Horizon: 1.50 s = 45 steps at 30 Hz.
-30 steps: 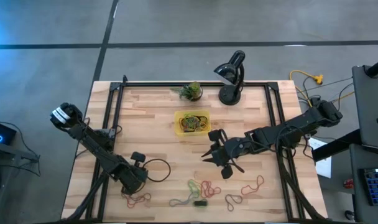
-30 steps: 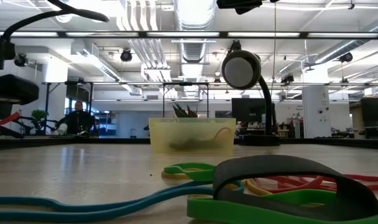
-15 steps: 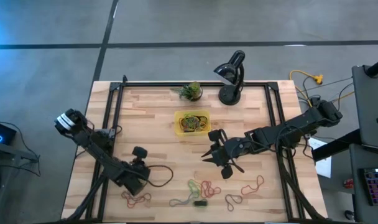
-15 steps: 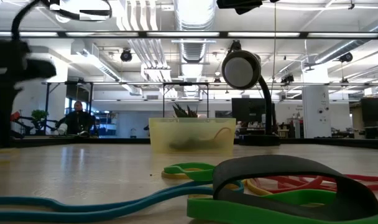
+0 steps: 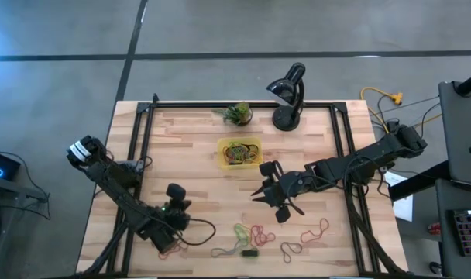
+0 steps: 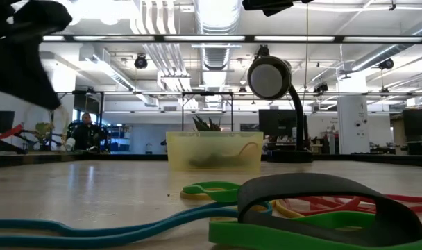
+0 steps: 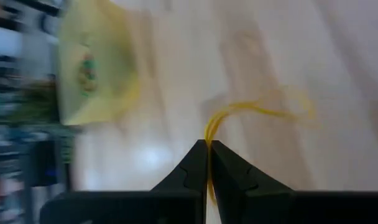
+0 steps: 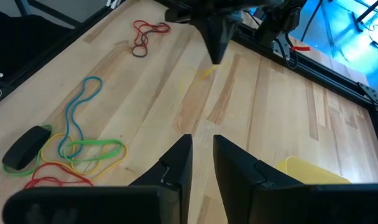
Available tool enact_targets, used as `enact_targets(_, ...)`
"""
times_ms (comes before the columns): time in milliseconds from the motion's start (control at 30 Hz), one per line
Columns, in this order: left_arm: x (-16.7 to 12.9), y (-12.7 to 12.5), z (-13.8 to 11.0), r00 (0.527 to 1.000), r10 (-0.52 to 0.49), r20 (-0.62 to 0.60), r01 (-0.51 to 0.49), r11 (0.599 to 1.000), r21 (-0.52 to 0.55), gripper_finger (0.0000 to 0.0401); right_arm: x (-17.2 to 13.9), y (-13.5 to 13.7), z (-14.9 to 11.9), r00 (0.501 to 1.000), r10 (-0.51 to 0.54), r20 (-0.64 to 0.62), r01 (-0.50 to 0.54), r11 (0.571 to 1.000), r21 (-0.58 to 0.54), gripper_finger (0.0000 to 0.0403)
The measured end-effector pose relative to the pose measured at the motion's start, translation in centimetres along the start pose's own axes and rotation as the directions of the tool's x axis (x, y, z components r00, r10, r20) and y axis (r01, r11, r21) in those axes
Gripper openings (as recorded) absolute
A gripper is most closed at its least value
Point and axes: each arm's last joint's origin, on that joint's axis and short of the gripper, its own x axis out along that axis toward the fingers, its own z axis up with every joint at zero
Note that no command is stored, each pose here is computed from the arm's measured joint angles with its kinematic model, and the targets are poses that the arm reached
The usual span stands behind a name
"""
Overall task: Pick and place rubber bands into bin
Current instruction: Put the yellow rubber band in the yellow bin
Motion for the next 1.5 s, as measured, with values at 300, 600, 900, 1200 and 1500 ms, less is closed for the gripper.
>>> enact_targets(300, -0.5, 1.2, 1.1, 0.945, 0.297, 0.133, -0.3, 0.954, -0.001, 0.0, 0.0, 0.0, 0.0, 1.0, -0.001, 0.0, 0.001, 1.0, 0.0, 0.0058)
enact_targets(600, -0.1, 3.9, 2.1, 0.847, 0.512, 0.14, -0.514, 0.857, -0.023, 0.0, 0.0, 0.0, 0.0, 1.0, -0.001, 0.0, 0.001, 1.0, 0.0, 0.0059)
enact_targets(900, 2.2, 8.3, 2.0, 0.813, 0.582, -0.01, -0.582, 0.813, -0.022, 0.0, 0.0, 0.0, 0.0, 1.0, -0.001, 0.0, 0.001, 1.0, -0.002, 0.0058)
enact_targets(1200, 5.2, 11.7, 3.5, 0.845, 0.529, -0.075, -0.53, 0.848, 0.008, 0.0, 0.0, 0.0, 0.0, 1.0, 0.0, -0.001, 0.0, 1.0, -0.004, 0.0059)
enact_targets(1500, 7.7, 15.8, 5.0, 0.91, 0.411, 0.043, -0.413, 0.91, 0.027, 0.0, 0.0, 0.0, -0.2, 1.0, 0.004, -0.022, -0.004, 1.0, 0.005, 0.0059)
